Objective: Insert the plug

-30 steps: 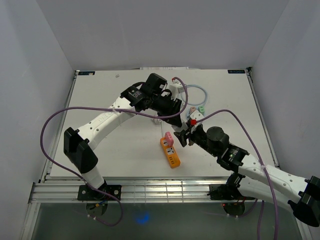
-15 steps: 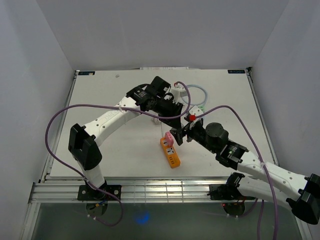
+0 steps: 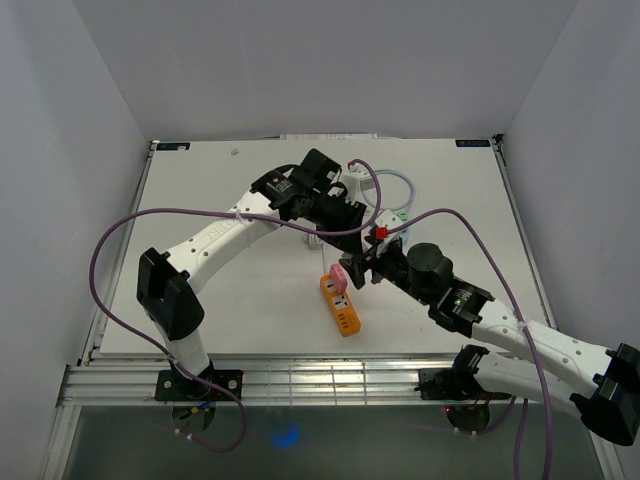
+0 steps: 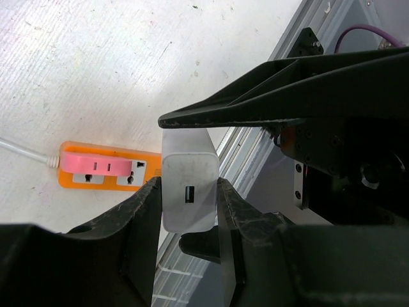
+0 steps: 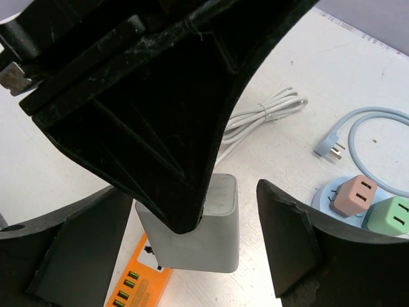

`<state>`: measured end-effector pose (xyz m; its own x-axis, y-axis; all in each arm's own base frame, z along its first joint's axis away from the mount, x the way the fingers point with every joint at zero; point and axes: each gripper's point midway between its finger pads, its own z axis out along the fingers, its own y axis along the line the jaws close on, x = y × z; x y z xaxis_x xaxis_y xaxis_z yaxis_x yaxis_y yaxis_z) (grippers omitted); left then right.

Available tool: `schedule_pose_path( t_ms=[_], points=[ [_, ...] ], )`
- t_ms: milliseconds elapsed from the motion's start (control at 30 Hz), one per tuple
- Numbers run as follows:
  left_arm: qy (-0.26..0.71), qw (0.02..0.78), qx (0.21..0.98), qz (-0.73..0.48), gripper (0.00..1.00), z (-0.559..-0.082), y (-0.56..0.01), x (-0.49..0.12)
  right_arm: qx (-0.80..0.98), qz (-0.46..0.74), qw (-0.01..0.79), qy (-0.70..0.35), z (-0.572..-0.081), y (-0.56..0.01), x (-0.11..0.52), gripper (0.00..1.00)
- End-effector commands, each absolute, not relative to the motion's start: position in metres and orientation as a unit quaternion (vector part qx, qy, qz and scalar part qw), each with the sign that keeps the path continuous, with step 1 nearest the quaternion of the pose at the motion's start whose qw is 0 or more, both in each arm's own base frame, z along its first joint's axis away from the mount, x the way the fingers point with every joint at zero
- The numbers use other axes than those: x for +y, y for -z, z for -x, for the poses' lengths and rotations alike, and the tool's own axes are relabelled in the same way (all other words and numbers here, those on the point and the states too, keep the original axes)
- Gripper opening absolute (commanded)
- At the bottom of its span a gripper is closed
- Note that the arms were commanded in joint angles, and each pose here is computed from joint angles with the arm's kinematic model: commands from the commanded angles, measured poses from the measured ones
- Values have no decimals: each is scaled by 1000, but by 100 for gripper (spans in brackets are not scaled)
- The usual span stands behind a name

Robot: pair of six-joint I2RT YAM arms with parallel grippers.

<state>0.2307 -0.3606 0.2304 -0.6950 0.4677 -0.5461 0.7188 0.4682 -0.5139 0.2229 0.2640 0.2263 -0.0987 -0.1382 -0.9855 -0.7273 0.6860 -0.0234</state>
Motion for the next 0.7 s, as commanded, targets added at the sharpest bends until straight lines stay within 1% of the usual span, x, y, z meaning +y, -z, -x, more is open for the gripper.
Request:
schedule_pose_path(
  t_ms=[0,33,100,133,267,300,400,433,533,667],
  points=[
    [387,189,828,-359,0,-232,-251,-365,689,292,609,-261,-224,-243,265,82],
    [386,189,828,-359,0,-232,-250,-364,689,292,610,-261,-224,-243,265,77],
    [384,187,830,-359,0,-232,-248,-364,688,294,610,-260,-224,-244,265,70],
    [383,189,830,-359,0,-232,-249,-364,688,295,610,-258,-224,-244,265,64],
    [379,193,832,-356,0,-235,-249,-363,694,299,604,-254,-225,-240,266,63],
    [378,194,833,-355,0,-235,-249,-363,695,300,602,-254,-225,-239,266,63],
    [373,197,835,-354,0,-237,-250,-362,698,302,598,-252,-225,-236,266,76],
    [372,197,836,-353,0,-237,-250,-361,699,301,598,-252,-225,-235,266,83],
    [368,200,837,-352,0,-239,-250,-361,701,301,596,-251,-225,-234,266,85],
    [368,199,837,-352,0,-239,-251,-361,704,300,594,-247,-226,-231,265,84]
  ],
)
